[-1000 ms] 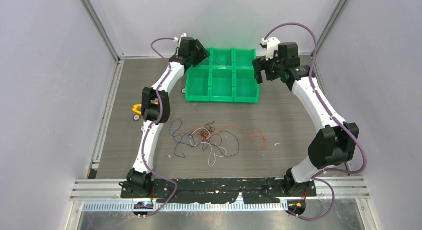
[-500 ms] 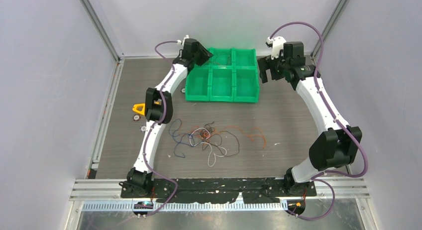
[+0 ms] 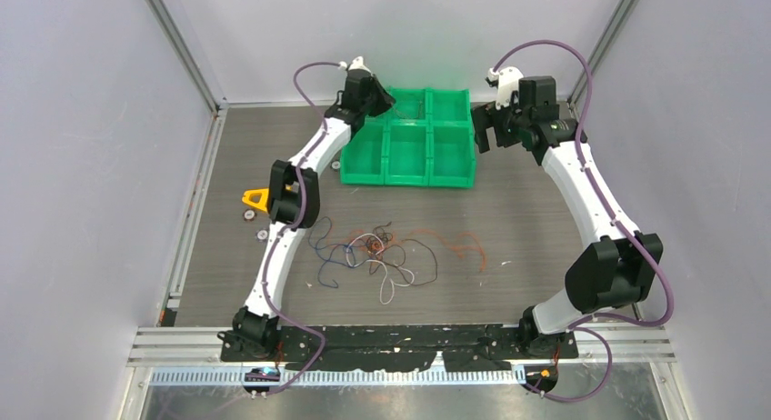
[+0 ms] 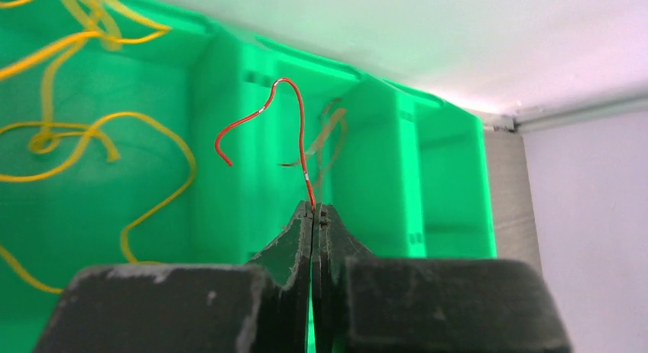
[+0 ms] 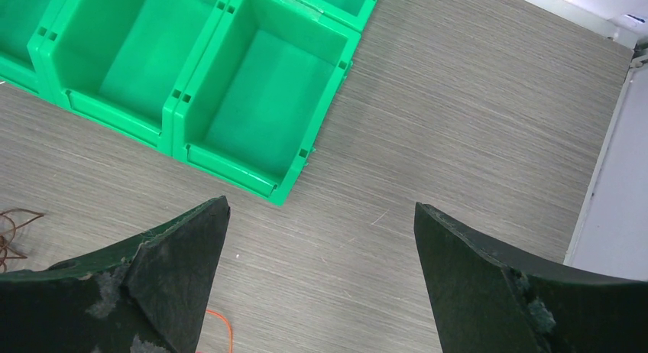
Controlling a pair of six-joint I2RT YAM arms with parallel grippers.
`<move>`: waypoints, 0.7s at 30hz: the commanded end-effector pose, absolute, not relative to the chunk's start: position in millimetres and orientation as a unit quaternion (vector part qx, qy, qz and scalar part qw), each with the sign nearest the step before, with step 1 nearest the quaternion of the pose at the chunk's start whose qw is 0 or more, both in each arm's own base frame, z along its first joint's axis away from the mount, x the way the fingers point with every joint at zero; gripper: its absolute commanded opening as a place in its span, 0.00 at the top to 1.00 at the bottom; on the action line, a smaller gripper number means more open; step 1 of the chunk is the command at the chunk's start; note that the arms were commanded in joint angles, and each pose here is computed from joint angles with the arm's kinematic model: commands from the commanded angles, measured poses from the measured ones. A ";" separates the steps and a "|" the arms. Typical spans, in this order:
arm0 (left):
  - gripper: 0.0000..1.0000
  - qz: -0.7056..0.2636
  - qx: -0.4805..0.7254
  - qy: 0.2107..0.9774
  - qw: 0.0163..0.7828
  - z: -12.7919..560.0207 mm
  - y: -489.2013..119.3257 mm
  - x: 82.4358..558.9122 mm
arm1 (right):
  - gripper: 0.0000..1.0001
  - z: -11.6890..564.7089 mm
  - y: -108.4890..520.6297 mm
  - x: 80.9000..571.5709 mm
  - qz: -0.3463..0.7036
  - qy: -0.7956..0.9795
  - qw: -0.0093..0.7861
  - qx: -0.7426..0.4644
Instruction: Untangle the cables
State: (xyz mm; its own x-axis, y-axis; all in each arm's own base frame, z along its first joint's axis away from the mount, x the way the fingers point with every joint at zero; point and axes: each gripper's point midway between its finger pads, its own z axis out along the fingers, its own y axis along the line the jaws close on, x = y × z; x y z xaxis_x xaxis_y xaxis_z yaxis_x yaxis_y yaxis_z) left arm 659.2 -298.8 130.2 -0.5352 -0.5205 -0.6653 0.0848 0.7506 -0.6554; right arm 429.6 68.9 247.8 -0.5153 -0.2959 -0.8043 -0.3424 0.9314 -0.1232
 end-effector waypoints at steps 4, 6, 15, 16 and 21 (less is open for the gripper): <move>1.00 -0.388 -0.025 0.766 0.512 216.5 -343.6 637.1 | 0.02 279.9 65.3 419.3 0.030 0.849 0.496 -0.180; 1.00 -0.429 -0.023 0.763 0.484 213.4 -356.9 629.8 | 0.02 278.8 63.5 417.1 0.030 0.849 0.496 -0.179; 1.00 -0.506 -0.129 0.760 0.387 179.0 -369.2 630.9 | 0.02 275.5 57.5 412.6 0.029 0.851 0.494 -0.174; 1.00 -0.504 -0.141 0.762 0.382 173.1 -366.9 632.6 | 0.02 275.3 57.2 412.7 0.028 0.851 0.494 -0.174; 1.00 -0.490 -0.188 0.770 0.363 155.0 -358.6 637.0 | 0.02 273.5 57.2 412.3 0.030 0.852 0.493 -0.173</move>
State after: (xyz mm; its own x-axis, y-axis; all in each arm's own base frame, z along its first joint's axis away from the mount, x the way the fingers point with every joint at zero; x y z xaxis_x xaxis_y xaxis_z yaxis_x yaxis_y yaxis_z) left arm 629.1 -365.9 155.8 -0.6810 -0.5791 -0.4482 0.1402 0.4976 -0.8560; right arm 414.3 56.6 249.8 -0.5172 -0.2779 -0.8095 -0.3265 0.9383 -0.1136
